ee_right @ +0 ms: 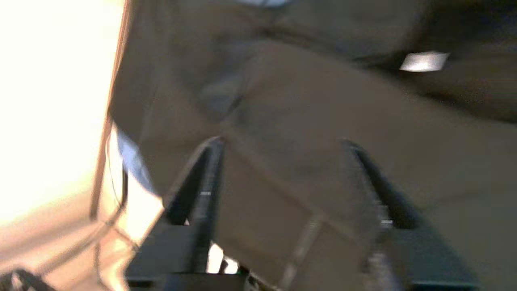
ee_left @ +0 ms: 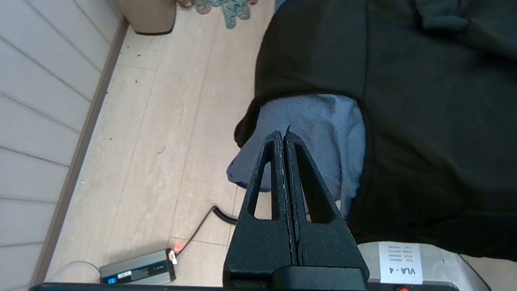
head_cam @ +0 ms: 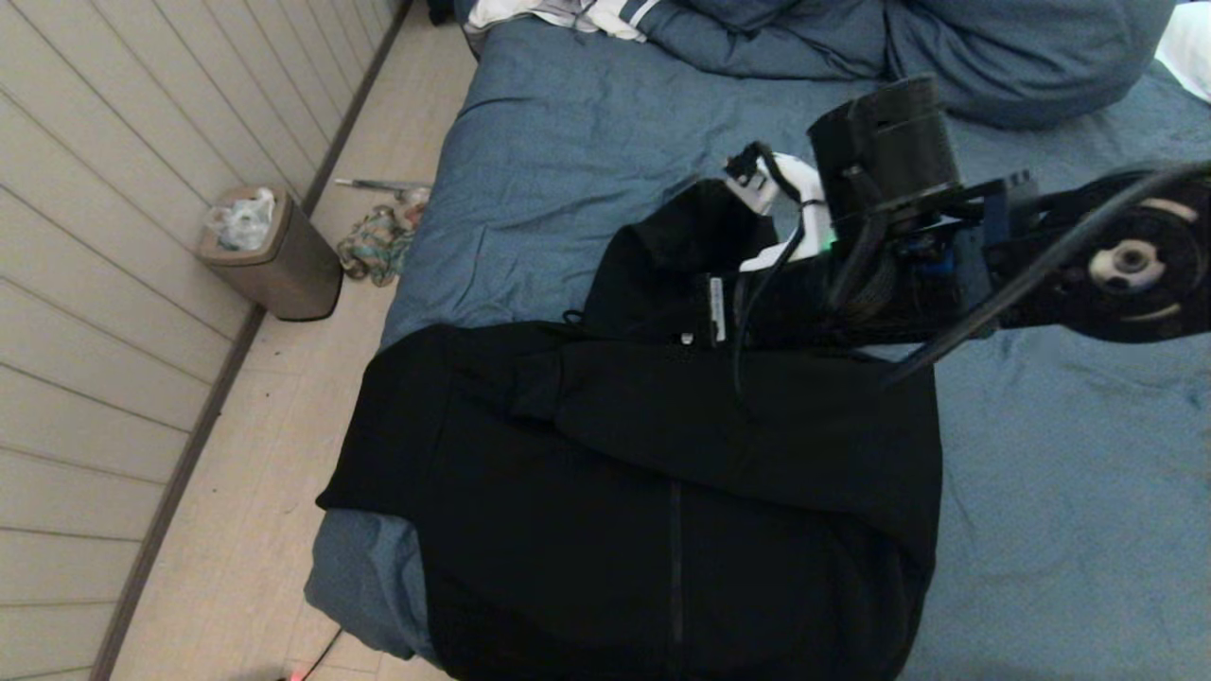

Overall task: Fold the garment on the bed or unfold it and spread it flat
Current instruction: Fold the black sweatshirt

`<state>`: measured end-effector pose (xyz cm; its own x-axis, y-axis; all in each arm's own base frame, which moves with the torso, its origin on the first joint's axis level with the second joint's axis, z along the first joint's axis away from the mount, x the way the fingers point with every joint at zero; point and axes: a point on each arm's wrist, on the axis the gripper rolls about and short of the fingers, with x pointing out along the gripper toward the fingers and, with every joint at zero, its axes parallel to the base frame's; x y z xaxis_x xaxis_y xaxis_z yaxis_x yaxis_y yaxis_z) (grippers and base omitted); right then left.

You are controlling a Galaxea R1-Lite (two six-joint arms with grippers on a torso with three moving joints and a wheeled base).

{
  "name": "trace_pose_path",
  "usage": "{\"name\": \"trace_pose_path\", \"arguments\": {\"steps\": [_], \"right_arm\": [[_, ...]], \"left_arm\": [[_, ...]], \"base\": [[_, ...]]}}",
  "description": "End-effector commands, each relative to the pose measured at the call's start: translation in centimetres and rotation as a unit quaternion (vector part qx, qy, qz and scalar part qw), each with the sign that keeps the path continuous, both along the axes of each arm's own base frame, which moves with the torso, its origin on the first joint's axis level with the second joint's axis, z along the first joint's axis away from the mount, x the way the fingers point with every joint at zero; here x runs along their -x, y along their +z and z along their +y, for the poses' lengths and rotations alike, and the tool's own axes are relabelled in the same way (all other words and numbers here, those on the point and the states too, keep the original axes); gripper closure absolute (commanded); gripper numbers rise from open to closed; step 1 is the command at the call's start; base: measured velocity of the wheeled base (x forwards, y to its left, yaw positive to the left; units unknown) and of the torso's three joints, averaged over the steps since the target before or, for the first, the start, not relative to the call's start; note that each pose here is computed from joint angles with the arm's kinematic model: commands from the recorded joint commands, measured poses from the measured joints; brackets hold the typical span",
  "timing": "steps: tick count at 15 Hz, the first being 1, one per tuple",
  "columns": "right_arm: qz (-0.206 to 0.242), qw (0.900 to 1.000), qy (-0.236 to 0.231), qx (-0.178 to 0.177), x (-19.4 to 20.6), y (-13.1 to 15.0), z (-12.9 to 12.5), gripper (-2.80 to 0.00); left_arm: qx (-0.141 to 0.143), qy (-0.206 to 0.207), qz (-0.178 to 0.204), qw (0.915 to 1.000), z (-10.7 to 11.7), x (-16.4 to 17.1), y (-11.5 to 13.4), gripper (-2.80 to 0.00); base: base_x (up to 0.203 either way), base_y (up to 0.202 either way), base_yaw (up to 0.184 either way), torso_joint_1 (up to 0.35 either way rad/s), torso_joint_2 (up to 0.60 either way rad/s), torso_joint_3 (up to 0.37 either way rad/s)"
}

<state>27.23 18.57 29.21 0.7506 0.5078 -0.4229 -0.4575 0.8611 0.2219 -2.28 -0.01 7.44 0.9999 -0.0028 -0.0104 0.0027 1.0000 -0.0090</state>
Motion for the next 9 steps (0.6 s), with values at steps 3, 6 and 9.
{"name": "trace_pose_path", "arguments": {"steps": [3,6,9], "right_arm": [[-0.001,0.998,-0.051,-0.03,3.4,1.1,-7.1,0.0],[0.046,0.992,-0.11,-0.038,5.4,-3.4,-12.8,0.0],[0.049,0.983,-0.154,-0.086,7.3,-6.5,-18.3,0.0]], "left_arm": [[0.0,0.001,0.0,1.0,0.0,0.0,0.0,0.0],[-0.003,0.003,-0.006,1.0,0.0,0.1,0.4,0.0],[0.03,0.003,-0.044,0.9986,0.0,1.1,6.1,0.0]], "base": [[0.0,0.0,0.0,0.0,0.0,0.0],[0.0,0.0,0.0,0.0,0.0,0.0],[0.0,0.0,0.0,0.0,0.0,0.0]]}}
